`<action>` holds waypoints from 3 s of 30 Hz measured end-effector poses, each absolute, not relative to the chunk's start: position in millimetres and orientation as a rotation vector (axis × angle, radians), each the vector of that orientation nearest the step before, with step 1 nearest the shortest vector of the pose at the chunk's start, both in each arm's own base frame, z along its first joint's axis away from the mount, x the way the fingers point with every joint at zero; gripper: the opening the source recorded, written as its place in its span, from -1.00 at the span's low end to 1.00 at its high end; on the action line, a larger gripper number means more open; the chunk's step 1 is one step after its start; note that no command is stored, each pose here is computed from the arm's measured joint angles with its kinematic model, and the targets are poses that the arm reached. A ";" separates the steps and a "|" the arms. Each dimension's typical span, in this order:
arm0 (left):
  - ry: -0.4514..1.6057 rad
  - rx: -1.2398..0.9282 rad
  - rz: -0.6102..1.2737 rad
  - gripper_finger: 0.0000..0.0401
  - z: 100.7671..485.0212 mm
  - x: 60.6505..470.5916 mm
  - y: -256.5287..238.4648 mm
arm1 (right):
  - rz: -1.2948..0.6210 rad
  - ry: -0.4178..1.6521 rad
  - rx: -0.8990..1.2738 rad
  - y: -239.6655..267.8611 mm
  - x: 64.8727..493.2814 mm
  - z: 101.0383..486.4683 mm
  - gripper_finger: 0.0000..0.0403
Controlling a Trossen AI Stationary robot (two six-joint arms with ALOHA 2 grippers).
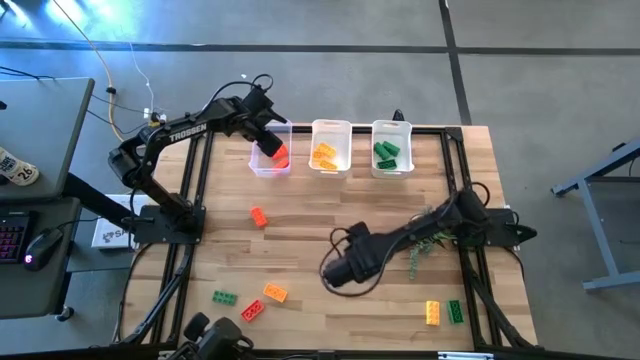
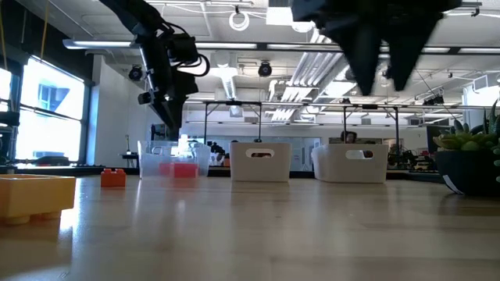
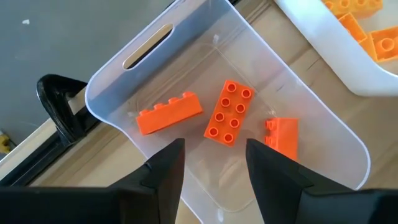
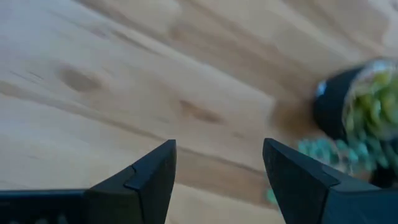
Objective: Sort & place blocks by color
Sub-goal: Put the yellow game piece into the left white bin
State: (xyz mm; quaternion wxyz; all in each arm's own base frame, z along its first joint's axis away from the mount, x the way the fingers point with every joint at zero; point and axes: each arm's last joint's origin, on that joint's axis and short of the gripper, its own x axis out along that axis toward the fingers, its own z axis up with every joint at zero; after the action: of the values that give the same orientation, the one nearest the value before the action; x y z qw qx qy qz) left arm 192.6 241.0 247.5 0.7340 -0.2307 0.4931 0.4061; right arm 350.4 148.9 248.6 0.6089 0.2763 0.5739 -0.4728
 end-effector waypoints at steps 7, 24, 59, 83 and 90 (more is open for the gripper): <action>1.079 -0.515 0.891 -0.22 247.6 195.6 238.6 | -1.188 1.383 0.704 171.4 311.6 239.8 0.12; 1.086 -0.489 0.850 -0.22 247.7 206.5 229.4 | -1.197 1.224 1.042 219.1 215.5 221.8 0.12; 1.081 -0.490 0.811 -0.22 247.7 225.0 210.7 | -1.130 1.401 0.922 278.2 179.8 176.3 0.12; 1.095 -0.494 0.808 -0.22 247.3 224.2 209.6 | -1.096 1.511 1.005 278.7 176.7 133.2 0.12; 1.099 -0.495 0.808 -0.22 247.2 223.9 209.4 | -1.100 1.511 0.993 276.7 177.9 131.7 -0.07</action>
State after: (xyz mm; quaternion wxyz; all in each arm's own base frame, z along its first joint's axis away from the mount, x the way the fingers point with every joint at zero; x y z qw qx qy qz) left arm 223.9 209.4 247.2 0.7481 -0.2264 0.5026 0.3695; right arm 177.9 276.7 131.7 0.4903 0.4090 0.6224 -0.4527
